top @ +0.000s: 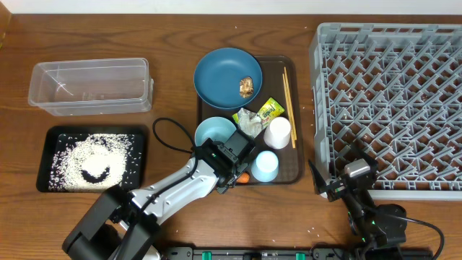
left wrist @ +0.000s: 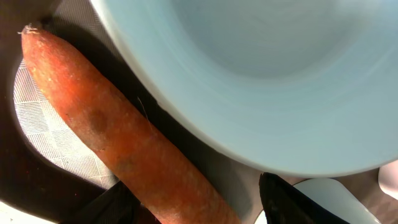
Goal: Sort waste into correct bins and load items into the dishwasher rack
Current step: 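Release the bowl and grasp the orange carrot with the left gripper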
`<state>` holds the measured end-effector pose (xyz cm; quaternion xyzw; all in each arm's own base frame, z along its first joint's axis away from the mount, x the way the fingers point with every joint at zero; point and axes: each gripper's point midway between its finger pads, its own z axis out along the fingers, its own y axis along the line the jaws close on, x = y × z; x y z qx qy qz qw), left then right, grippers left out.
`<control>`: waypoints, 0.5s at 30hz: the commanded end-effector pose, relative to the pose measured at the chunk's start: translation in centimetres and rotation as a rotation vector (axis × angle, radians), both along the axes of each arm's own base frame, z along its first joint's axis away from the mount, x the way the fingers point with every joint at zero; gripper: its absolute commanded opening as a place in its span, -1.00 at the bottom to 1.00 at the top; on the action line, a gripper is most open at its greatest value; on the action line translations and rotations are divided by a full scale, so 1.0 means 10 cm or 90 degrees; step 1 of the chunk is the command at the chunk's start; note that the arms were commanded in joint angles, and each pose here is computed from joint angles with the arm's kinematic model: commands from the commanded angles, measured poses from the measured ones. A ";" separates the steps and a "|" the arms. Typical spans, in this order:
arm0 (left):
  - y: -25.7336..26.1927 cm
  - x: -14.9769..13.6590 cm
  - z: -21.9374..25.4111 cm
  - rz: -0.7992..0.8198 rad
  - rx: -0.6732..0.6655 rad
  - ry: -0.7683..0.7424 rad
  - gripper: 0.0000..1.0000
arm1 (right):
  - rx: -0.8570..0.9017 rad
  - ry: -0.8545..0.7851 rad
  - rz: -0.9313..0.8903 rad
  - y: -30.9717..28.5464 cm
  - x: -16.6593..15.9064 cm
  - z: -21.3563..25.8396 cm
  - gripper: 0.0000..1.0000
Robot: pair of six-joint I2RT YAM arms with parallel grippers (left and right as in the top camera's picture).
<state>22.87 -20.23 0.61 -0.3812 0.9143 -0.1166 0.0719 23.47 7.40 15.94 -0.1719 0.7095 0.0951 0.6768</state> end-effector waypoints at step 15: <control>0.06 -0.06 0.04 -0.029 0.017 -0.001 -0.38 | -0.005 0.002 -0.002 -0.01 0.00 -0.02 0.99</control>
